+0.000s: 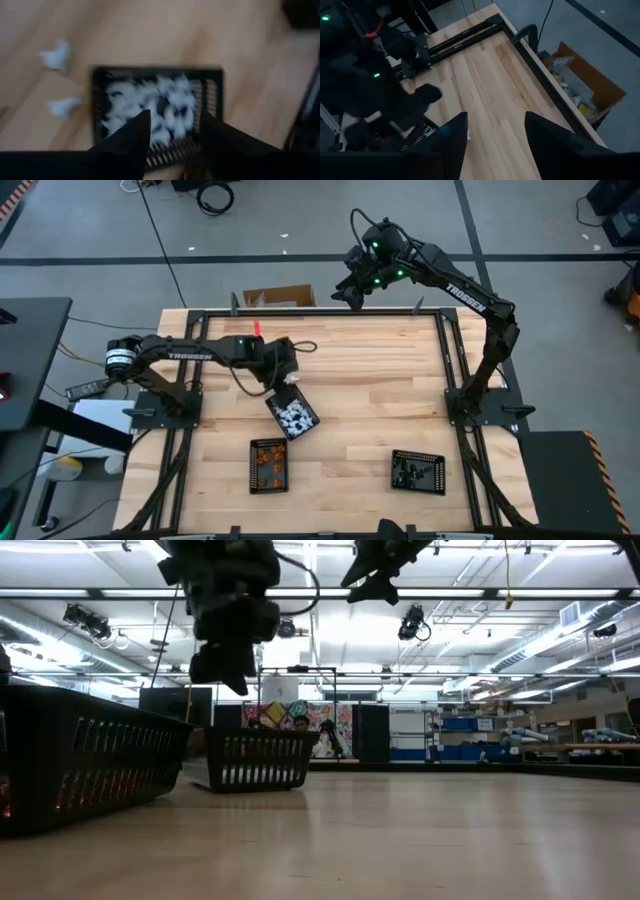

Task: Sort Halloween decoration
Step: Put the white ghost toy into the middle black basket

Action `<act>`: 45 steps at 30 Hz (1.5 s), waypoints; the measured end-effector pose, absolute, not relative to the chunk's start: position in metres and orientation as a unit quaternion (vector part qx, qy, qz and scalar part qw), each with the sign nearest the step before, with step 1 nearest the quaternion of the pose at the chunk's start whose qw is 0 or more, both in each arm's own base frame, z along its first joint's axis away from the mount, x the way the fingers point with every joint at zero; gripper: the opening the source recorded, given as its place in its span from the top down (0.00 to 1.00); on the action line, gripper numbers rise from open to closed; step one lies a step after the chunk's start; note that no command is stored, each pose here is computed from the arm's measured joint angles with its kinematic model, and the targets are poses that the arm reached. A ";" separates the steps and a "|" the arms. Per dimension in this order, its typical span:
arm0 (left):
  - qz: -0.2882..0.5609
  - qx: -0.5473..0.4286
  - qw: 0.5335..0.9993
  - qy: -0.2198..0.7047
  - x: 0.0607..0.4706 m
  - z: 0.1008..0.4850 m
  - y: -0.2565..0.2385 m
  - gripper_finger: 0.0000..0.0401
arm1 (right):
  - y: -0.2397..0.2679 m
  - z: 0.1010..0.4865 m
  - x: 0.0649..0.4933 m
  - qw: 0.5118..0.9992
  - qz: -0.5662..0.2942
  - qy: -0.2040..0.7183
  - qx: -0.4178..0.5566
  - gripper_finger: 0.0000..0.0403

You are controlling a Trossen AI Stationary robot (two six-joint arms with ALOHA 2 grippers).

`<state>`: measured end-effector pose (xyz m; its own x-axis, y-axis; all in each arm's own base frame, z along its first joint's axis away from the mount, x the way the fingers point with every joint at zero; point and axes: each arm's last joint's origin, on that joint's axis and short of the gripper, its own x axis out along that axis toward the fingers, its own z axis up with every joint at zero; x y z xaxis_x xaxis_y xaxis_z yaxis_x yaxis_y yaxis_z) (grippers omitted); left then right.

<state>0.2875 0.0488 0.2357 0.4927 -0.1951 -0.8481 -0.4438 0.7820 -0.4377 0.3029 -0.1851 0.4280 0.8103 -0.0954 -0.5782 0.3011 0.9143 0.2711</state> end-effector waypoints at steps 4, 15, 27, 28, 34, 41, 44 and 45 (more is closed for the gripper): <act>0.171 -0.389 0.773 0.470 0.293 0.221 0.082 0.57 | -0.183 0.429 0.302 0.935 -0.104 0.289 0.177 0.50; 0.237 -0.447 0.715 0.483 0.313 0.186 0.121 0.55 | -0.171 0.430 0.310 0.938 -0.090 0.289 0.167 0.50; 0.278 -0.404 0.670 0.556 0.344 0.170 0.134 0.54 | -0.171 0.430 0.311 0.939 -0.091 0.286 0.166 0.50; 0.278 -0.403 0.664 0.565 0.344 0.168 0.134 0.54 | -0.170 0.430 0.311 0.939 -0.090 0.286 0.166 0.50; 0.266 -0.391 0.670 0.572 0.347 0.165 0.130 0.54 | -0.169 0.430 0.312 0.940 -0.088 0.286 0.165 0.50; 0.265 -0.369 0.669 0.589 0.347 0.160 0.125 0.51 | -0.169 0.430 0.312 0.940 -0.087 0.286 0.165 0.50; 0.278 -0.368 0.667 0.585 0.347 0.160 0.125 0.46 | -0.169 0.430 0.312 0.940 -0.087 0.286 0.165 0.50; 0.281 -0.371 0.662 0.587 0.346 0.160 0.125 0.44 | -0.169 0.430 0.312 0.940 -0.087 0.286 0.165 0.50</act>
<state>0.3462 0.1251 0.1597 0.1531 -0.0628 -0.9862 -0.8084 0.5660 -0.1615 0.3116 -0.1692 0.4304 0.8213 -0.0694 -0.5662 0.2585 0.9301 0.2610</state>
